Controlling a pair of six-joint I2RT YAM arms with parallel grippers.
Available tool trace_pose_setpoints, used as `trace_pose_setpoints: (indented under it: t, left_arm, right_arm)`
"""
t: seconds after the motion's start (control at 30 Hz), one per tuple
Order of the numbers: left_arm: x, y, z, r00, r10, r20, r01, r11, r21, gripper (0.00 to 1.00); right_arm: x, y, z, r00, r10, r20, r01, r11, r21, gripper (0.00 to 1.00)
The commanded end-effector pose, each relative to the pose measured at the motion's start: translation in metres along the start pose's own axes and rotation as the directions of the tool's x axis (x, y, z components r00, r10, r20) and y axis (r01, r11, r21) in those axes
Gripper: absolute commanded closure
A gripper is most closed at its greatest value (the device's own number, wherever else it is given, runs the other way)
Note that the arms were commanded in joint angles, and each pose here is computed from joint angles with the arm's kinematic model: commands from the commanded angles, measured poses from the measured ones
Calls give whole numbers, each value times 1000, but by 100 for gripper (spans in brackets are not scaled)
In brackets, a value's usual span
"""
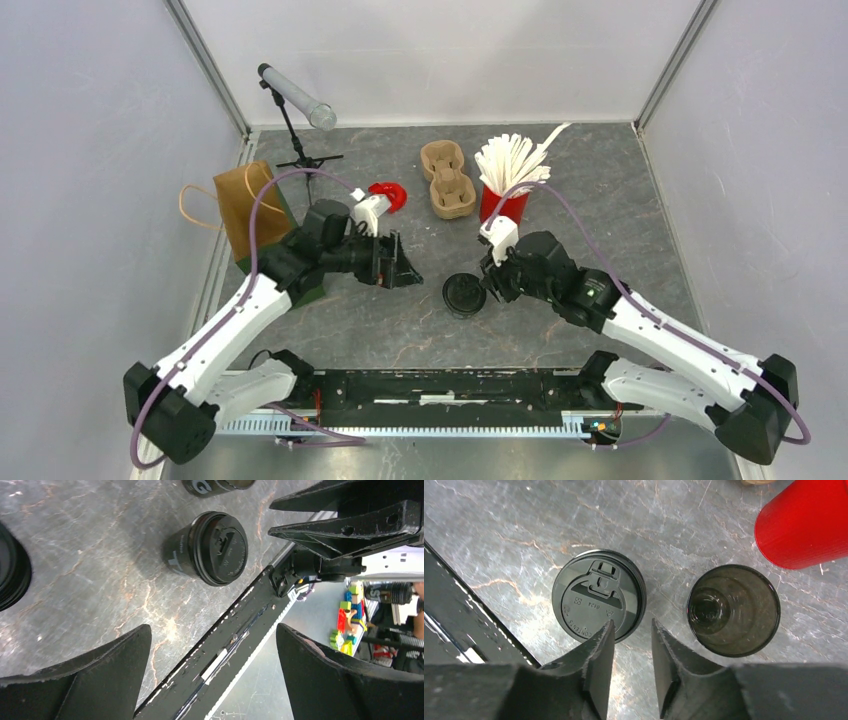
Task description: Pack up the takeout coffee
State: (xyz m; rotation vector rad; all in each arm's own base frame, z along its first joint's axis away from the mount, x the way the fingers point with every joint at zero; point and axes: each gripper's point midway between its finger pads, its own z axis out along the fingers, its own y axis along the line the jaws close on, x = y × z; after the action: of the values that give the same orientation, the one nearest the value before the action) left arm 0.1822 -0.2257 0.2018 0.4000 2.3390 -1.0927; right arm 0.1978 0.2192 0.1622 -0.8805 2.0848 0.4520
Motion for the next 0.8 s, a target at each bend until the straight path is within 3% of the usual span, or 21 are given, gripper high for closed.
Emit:
trace_pose_setpoints:
  t: [0.0, 0.1, 0.27, 0.77]
  left_arm:
    - [-30, -19, 14, 994, 88, 72, -90, 996, 22, 0]
    - [-33, -12, 31, 992, 108, 63, -105, 993, -49, 1]
    - [-34, -9, 57, 992, 83, 90, -81, 996, -31, 5]
    - [-12, 4, 114, 999, 45, 23, -46, 999, 25, 13]
  right_arm:
    - [-38, 2, -2, 970, 69, 232, -62, 997, -39, 65]
    - [-39, 16, -4, 948, 100, 303, -60, 989, -139, 70]
    - [-33, 23, 3, 928, 147, 343, -81, 976, -201, 70]
    - [-6, 23, 32, 942, 165, 293, -88, 962, -260, 76]
